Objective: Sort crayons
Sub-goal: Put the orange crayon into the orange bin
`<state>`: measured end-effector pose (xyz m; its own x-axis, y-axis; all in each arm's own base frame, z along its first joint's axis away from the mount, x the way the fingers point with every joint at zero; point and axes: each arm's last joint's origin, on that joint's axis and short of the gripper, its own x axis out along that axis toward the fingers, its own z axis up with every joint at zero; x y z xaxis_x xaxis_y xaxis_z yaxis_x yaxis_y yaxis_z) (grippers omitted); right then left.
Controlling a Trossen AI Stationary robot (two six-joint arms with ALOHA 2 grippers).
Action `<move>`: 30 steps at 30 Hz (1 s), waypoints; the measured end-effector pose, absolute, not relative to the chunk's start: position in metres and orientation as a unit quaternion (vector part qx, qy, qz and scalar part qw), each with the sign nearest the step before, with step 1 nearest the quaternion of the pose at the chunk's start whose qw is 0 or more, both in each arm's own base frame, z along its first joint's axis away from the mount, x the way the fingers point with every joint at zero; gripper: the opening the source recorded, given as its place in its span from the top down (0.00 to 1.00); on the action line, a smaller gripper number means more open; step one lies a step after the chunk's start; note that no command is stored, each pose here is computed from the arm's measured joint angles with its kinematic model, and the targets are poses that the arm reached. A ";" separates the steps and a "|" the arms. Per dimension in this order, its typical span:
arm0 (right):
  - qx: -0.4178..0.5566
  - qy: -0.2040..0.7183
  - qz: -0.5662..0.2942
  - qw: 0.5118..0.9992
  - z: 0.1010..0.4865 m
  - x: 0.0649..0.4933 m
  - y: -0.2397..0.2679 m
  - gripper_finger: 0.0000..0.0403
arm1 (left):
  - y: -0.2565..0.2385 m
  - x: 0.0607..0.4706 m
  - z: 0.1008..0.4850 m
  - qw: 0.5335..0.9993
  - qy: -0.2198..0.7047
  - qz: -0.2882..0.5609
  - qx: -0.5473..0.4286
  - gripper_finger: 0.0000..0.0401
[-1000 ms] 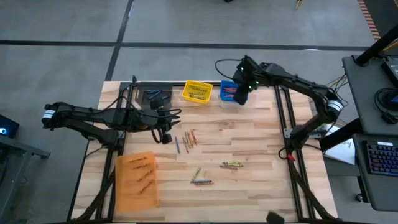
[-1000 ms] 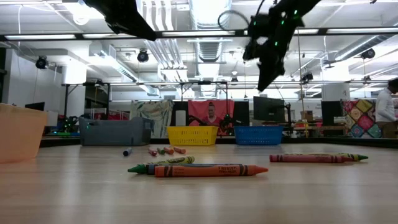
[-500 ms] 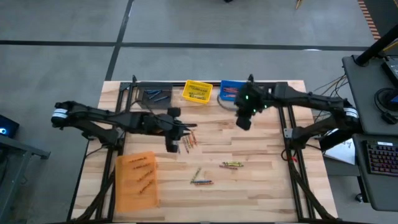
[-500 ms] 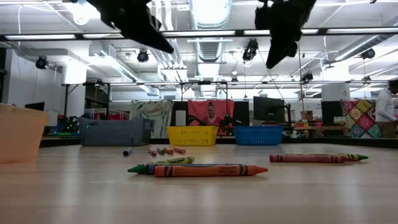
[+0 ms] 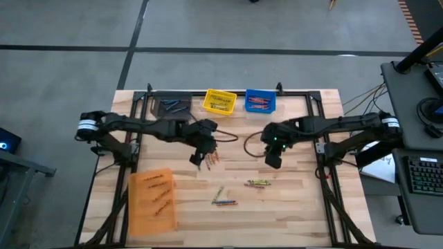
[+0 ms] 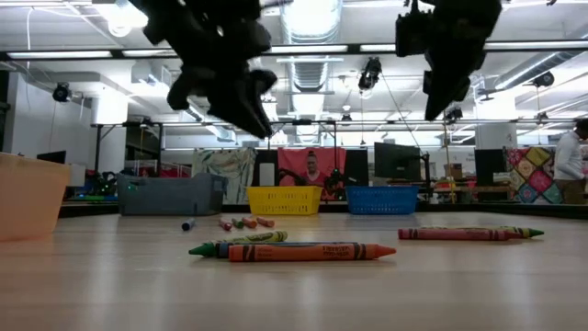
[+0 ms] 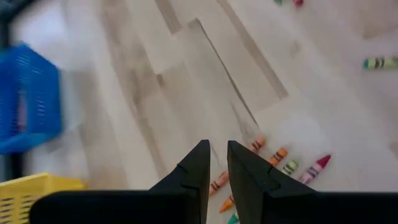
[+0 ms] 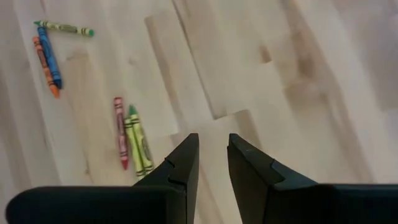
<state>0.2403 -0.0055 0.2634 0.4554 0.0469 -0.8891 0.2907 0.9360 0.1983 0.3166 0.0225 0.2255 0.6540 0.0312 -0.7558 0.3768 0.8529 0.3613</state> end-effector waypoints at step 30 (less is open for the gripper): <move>0.188 0.466 -0.041 0.863 0.243 0.247 0.026 0.81 | 0.063 0.365 0.157 0.776 0.552 -0.202 0.228 0.84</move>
<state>0.2475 0.0259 0.2434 0.5618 0.1052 -0.8205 0.2463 0.9256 0.2873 0.3650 0.0625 0.1565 0.3101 -0.0614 -0.9487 0.5652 0.8143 0.1320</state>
